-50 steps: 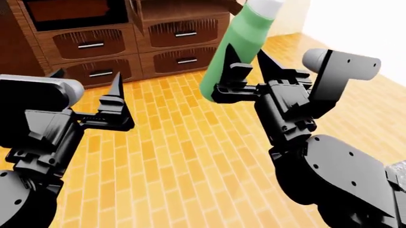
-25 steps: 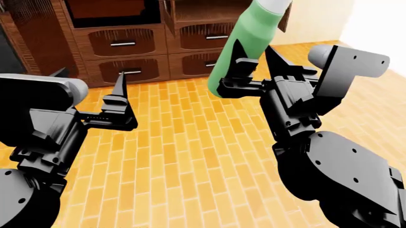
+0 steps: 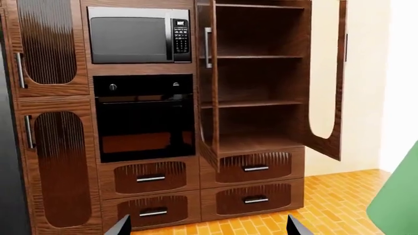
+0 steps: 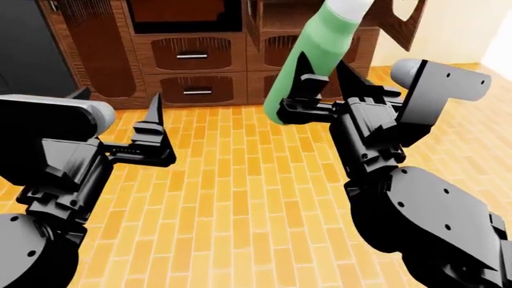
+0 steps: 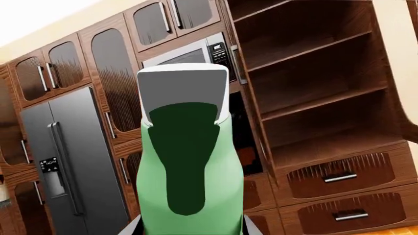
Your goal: Pick the water bottle from the counter and place it in the cabinet.
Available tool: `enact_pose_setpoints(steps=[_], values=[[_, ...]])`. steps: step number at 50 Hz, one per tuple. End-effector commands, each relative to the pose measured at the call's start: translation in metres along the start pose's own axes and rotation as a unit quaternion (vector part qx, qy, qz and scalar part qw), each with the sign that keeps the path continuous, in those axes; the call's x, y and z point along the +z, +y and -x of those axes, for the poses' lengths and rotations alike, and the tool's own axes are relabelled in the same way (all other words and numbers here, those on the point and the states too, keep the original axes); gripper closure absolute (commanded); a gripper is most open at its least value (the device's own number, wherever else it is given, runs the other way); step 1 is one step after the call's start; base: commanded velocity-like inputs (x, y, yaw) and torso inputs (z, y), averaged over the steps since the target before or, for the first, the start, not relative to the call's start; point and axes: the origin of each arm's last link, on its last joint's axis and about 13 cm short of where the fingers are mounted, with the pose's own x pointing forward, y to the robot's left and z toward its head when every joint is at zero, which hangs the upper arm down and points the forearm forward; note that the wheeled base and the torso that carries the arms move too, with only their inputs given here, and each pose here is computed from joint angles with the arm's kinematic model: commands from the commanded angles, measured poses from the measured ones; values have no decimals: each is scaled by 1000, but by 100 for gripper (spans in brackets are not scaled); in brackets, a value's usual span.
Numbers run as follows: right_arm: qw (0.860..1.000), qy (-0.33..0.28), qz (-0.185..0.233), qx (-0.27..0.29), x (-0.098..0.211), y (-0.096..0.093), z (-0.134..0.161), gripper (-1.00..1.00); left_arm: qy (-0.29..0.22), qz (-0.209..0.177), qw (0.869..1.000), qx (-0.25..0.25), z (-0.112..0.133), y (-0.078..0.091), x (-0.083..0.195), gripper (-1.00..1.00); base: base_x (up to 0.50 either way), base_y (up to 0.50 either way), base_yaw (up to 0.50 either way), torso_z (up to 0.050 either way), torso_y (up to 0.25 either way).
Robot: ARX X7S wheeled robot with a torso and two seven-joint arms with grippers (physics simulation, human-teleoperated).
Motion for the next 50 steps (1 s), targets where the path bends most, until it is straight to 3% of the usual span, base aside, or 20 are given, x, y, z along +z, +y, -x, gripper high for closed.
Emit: enact_pose_setpoints(steps=[1,50], values=[[1000,-19,6,0,4,-1,-2,100,2,1,1000,-3,0,-1,-1,-100,475,-33,148,0,0],[1000,-16,16,-6,-3,-6,6,100,1,-6,1000,-8,2,-3,-4,-100,499,18,7,0,2]])
